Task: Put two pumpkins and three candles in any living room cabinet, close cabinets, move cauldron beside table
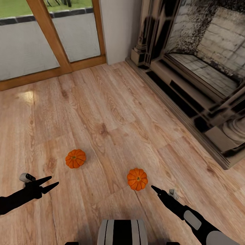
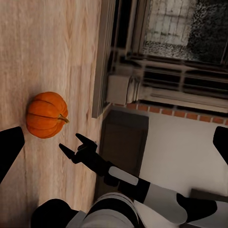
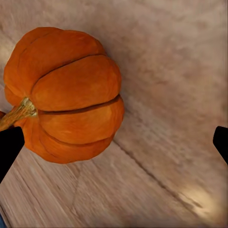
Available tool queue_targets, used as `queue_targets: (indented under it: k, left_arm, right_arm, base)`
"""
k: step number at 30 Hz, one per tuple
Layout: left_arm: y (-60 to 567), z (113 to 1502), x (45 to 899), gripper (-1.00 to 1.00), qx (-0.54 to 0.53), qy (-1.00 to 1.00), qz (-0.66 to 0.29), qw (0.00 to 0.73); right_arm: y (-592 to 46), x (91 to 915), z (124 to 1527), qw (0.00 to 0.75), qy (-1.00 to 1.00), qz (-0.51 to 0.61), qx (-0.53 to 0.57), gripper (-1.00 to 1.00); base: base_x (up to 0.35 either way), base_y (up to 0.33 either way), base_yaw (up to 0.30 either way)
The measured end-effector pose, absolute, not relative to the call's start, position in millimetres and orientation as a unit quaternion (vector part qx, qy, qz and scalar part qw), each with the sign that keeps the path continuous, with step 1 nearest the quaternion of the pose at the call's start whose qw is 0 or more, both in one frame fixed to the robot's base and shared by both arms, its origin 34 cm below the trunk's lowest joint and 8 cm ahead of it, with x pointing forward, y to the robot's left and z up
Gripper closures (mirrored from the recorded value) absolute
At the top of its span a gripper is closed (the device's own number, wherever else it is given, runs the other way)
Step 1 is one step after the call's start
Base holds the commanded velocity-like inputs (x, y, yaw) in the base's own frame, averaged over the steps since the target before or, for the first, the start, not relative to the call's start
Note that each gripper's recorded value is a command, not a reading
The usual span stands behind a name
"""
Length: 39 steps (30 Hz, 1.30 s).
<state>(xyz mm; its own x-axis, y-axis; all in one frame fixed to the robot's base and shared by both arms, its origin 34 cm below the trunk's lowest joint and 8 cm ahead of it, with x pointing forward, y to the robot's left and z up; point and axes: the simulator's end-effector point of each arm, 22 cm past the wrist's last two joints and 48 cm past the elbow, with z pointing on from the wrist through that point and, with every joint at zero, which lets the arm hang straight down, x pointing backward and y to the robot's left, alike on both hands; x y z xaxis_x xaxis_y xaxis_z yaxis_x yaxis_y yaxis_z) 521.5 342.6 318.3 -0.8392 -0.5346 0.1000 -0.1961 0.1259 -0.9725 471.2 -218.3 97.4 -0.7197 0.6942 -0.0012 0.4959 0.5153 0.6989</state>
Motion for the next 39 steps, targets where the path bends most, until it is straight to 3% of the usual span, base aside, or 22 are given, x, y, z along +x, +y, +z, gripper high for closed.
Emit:
queue_targets:
  k: [39]
  left_arm:
    - [343.0,311.1,518.9,-1.0,-0.252,0.739,-0.611,0.132]
  right_arm:
    - [-218.6,464.8,90.7,0.135,0.86,0.347,0.349,-1.0]
  base:
    - [0.044,0.036,0.0]
